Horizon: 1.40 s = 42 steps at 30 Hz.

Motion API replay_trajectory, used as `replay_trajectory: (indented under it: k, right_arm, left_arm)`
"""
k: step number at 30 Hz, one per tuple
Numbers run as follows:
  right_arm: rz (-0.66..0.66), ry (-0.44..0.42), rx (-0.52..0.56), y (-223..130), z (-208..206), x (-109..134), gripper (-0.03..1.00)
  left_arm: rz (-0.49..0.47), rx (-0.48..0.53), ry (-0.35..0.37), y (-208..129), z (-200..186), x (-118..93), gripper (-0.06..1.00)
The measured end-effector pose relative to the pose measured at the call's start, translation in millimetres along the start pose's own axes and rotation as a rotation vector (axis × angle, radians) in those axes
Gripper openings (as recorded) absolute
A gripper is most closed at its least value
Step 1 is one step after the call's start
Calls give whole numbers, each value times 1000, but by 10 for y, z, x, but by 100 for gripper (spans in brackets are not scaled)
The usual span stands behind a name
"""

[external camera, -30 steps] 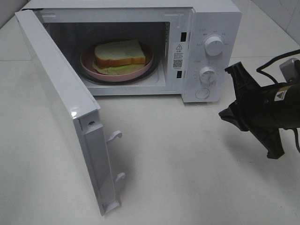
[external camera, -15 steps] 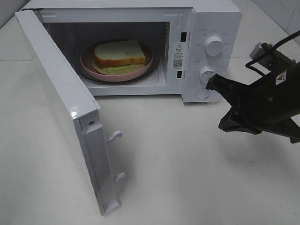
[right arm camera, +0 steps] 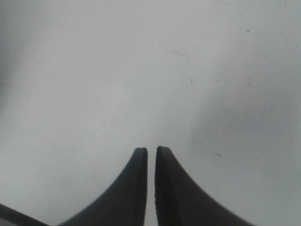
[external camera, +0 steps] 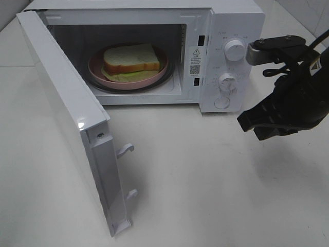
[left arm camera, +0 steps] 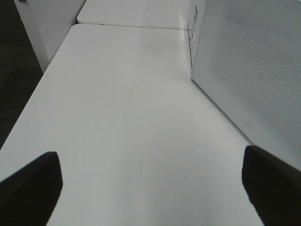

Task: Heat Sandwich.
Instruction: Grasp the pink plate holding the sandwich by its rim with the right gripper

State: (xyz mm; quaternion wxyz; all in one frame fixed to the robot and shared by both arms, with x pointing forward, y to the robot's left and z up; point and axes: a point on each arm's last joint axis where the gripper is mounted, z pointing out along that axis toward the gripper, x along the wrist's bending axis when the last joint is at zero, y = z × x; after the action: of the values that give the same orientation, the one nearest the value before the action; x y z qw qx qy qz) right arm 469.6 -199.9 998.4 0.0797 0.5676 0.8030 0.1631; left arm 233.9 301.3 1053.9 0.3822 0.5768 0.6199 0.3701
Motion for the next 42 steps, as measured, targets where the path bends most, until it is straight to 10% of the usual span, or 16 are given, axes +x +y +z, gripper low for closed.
replay_trajectory:
  k: [22,42]
  right_arm:
    - [-1201,8,18,10,-27,0,15]
    - [-1208,-40,-9,144,-134,18,85]
  left_arm:
    - [0,0,0,0,0,0,97]
    - [0,0,0,0,0,0,97]
